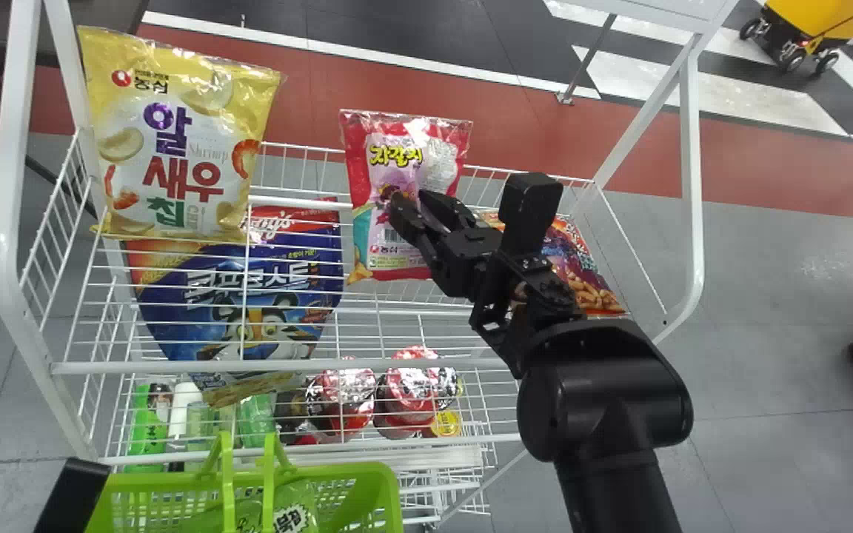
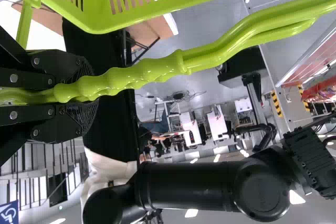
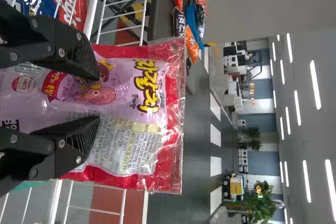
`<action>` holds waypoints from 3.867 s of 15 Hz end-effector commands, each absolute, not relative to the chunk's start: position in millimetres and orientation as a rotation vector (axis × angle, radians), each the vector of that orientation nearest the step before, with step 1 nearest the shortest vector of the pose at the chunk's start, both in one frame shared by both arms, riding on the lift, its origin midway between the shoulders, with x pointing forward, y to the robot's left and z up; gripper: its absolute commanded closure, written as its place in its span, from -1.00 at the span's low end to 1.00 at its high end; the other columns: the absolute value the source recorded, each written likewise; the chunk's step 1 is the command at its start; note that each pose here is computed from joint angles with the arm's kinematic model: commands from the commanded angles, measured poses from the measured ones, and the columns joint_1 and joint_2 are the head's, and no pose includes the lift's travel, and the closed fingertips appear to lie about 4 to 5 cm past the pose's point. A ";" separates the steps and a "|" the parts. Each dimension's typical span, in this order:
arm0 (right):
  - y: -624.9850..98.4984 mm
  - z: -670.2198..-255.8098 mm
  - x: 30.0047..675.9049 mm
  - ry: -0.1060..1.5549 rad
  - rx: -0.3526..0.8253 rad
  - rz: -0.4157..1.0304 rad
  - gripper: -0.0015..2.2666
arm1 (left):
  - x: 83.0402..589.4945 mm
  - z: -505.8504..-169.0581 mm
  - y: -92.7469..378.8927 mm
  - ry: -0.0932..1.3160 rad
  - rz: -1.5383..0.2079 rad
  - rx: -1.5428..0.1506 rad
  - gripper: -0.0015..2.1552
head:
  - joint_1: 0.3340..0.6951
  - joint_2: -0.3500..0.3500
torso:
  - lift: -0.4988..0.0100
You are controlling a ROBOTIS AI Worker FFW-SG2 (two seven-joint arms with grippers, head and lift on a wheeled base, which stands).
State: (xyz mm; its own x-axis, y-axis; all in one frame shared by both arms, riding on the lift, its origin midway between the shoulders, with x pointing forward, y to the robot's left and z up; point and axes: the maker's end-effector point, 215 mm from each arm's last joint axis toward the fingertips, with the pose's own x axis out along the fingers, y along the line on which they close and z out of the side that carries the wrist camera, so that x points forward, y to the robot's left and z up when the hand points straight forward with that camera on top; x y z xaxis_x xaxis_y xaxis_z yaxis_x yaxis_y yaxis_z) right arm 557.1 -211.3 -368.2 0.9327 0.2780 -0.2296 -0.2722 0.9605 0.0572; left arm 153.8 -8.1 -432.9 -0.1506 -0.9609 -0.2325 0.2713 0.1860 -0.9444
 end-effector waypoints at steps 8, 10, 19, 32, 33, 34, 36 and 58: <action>-224.3 -316.4 423.4 0.364 0.113 0.343 0.86 | 156.3 -432.1 -8.1 1.230 -1.284 -0.770 0.66 | 1.00 -1.00 | 0.90; -219.8 -316.9 380.9 0.438 0.143 0.372 0.86 | 159.1 -432.0 -7.4 1.225 -1.280 -0.765 0.66 | 1.00 -1.00 | 0.90; -164.6 -406.0 233.9 0.933 0.356 0.521 0.86 | 159.6 -431.7 -10.4 1.217 -1.272 -0.757 0.66 | 1.00 -1.00 | 0.90; -26.8 -487.4 185.9 1.165 0.483 0.914 0.85 | 156.6 -434.0 -13.4 1.227 -1.274 -0.743 0.66 | 1.00 -0.68 | 0.90; -17.0 -483.4 179.5 1.173 0.515 0.966 0.84 | 158.1 -433.8 -13.5 1.223 -1.276 -0.740 0.66 | 1.00 -0.58 | 0.90; -14.1 -483.7 184.1 1.146 0.502 0.972 0.84 | 159.0 -434.3 -13.7 1.226 -1.275 -0.739 0.66 | 1.00 -0.50 | 0.90; -25.9 -486.3 206.3 1.071 0.475 0.931 0.53 | 159.4 -434.3 -14.4 1.226 -1.277 -0.736 0.67 | 1.00 -0.39 | 0.90; -326.9 -375.4 517.8 0.360 -0.037 0.024 -0.94 | 159.0 -439.5 -16.1 1.244 -1.276 -0.740 0.66 | 1.00 -1.00 | 0.90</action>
